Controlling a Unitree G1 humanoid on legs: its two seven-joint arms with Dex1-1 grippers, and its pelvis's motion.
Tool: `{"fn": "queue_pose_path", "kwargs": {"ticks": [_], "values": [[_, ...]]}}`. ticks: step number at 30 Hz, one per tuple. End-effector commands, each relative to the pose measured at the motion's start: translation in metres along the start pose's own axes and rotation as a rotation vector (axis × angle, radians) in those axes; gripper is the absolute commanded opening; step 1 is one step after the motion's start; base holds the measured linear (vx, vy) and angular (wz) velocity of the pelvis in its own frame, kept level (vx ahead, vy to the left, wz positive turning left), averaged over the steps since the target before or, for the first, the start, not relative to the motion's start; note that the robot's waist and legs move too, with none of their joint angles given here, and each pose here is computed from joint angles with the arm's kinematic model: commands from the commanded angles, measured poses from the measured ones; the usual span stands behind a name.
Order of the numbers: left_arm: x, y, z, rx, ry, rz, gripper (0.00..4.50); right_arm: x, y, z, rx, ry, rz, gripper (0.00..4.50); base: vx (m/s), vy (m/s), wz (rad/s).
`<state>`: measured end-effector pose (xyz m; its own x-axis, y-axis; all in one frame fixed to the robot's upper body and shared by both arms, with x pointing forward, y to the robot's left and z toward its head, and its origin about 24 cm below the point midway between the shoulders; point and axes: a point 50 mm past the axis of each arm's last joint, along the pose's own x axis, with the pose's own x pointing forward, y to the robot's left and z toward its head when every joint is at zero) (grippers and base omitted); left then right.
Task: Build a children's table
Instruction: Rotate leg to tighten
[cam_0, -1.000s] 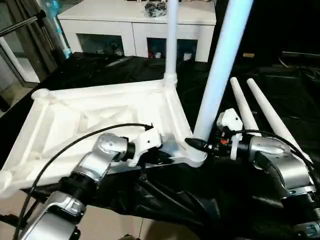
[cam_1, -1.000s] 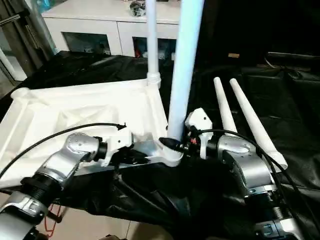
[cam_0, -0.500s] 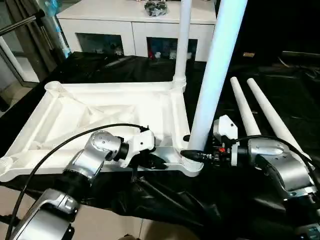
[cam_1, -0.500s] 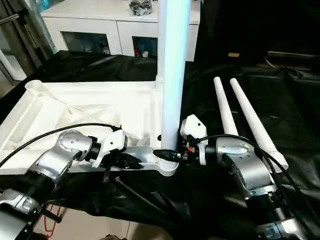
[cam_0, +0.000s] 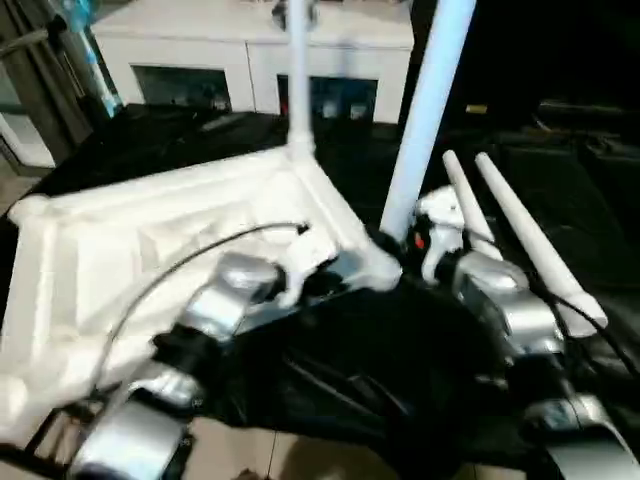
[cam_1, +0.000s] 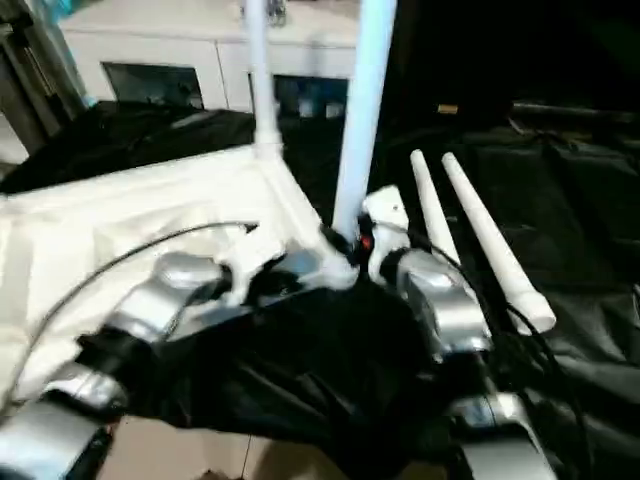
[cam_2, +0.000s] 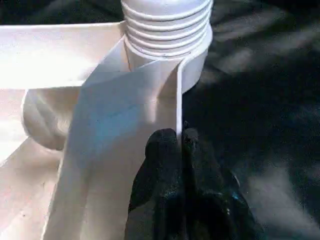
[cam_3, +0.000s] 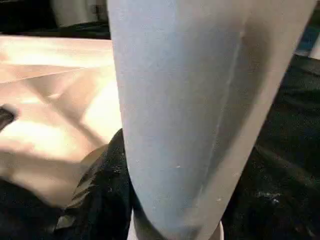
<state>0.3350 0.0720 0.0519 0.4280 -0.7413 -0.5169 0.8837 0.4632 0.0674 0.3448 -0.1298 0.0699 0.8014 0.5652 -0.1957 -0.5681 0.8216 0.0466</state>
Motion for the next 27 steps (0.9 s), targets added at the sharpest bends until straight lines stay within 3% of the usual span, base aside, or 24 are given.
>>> {"fn": "queue_pose_path", "kwargs": {"ticks": [1,4,12,13,16,27], "values": [[0.005,0.001,0.030,0.037,-0.079,0.048,0.00,0.005,0.024,-0.052,0.119,0.213,0.048,1.86,0.000,0.000,0.00],[0.009,-0.002,0.032,0.044,-0.074,0.058,0.00,0.011,0.031,-0.052,0.142,0.204,0.049,1.86,0.000,0.000,0.00],[0.007,-0.005,0.032,0.073,-0.066,0.028,0.00,0.014,0.033,-0.051,0.126,0.222,0.058,1.86,0.000,0.000,0.00],[0.007,-0.006,0.032,0.082,-0.068,0.019,0.00,0.015,0.033,-0.047,0.132,0.205,0.063,2.21,0.000,0.000,0.00],[0.006,-0.008,0.033,0.090,-0.076,-0.001,0.00,0.015,0.032,-0.040,0.138,0.173,0.084,2.60,0.000,0.000,0.00],[-0.004,-0.010,0.032,0.141,-0.107,-0.092,0.00,0.005,0.025,-0.014,0.028,0.115,0.218,3.46,0.000,0.000,0.00]]}}
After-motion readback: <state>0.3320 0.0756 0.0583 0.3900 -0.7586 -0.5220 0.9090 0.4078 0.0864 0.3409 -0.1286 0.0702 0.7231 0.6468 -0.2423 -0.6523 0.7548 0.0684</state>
